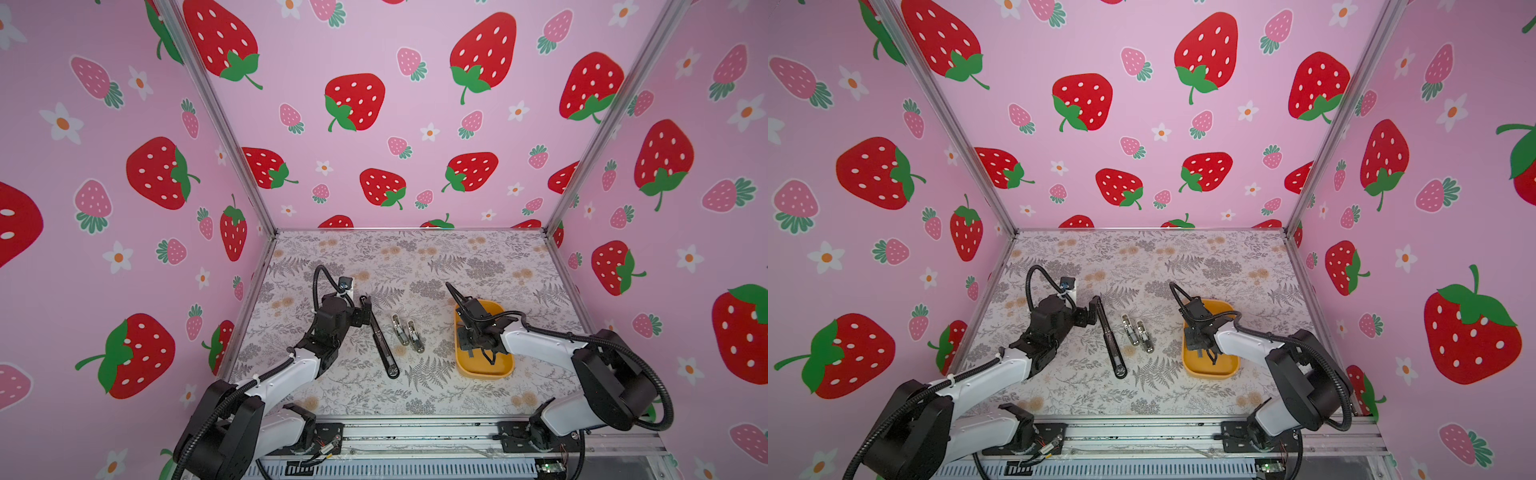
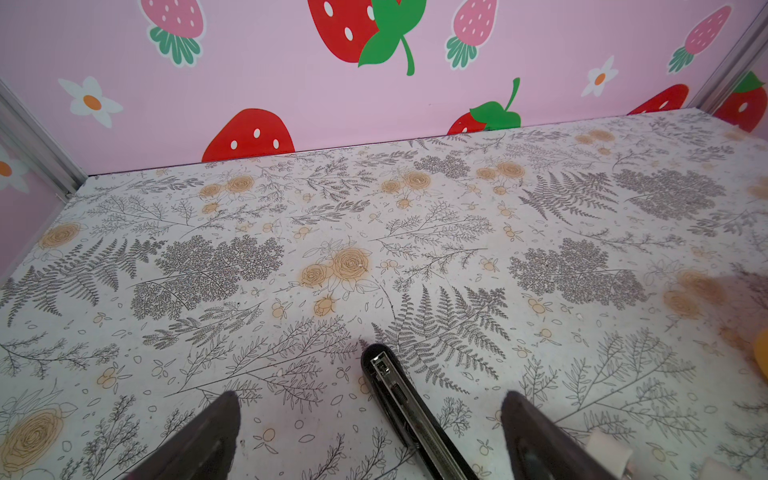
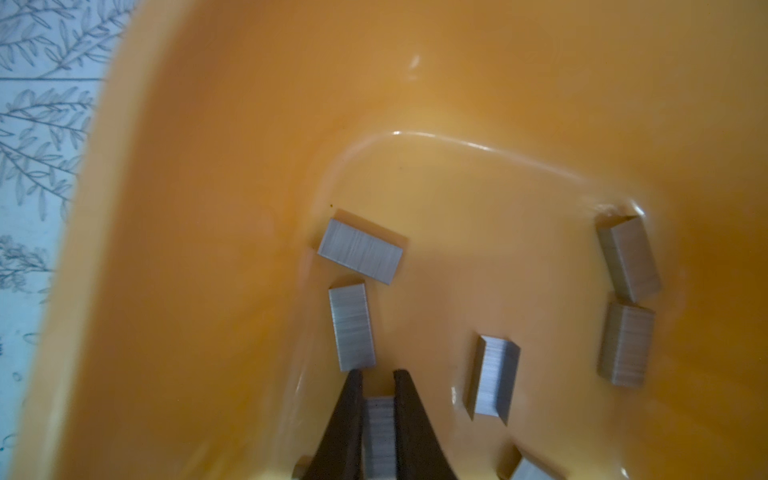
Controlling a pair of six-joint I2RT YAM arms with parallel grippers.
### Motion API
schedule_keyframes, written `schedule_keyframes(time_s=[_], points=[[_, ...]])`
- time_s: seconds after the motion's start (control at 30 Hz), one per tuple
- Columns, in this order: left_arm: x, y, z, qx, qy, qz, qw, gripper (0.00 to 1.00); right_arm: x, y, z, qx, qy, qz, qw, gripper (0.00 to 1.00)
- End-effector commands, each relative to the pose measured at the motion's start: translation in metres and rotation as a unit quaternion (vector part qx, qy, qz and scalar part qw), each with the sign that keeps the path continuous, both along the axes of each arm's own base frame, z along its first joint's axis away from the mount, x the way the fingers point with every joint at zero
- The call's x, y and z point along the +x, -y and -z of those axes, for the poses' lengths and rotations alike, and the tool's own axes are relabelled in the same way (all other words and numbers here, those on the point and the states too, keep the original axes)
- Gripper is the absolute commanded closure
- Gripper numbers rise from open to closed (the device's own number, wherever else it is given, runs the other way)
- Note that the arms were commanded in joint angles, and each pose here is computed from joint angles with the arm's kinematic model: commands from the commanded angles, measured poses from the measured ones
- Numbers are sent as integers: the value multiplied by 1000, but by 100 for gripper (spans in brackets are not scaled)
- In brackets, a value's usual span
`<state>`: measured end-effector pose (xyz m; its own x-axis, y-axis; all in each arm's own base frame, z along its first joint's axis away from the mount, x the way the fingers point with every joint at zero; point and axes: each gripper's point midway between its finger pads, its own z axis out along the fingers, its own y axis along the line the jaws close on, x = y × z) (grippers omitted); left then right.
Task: Load the staples into the stapler
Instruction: 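Close the right gripper on a silver staple strip in the tray, then lift the strip and carry it with the right gripper toward the black stapler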
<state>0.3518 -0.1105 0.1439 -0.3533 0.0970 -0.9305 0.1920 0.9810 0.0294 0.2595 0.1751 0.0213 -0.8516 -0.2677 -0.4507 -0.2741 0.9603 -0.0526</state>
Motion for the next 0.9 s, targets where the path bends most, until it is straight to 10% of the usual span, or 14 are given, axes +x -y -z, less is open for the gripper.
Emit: schedule_keyframes(time_s=[0.0, 0.43, 0.87], points=[[8, 2, -24, -8, 34, 0, 999, 1, -18, 17, 10, -35, -37, 13, 999, 85], [-2, 0, -35, -23, 46, 3, 999, 1, 10, 10, -59, -5, 59, 25, 998, 87], [-33, -19, -8, -80, 29, -32, 996, 1, 5, -104, -146, 113, 199, -109, 968, 88]])
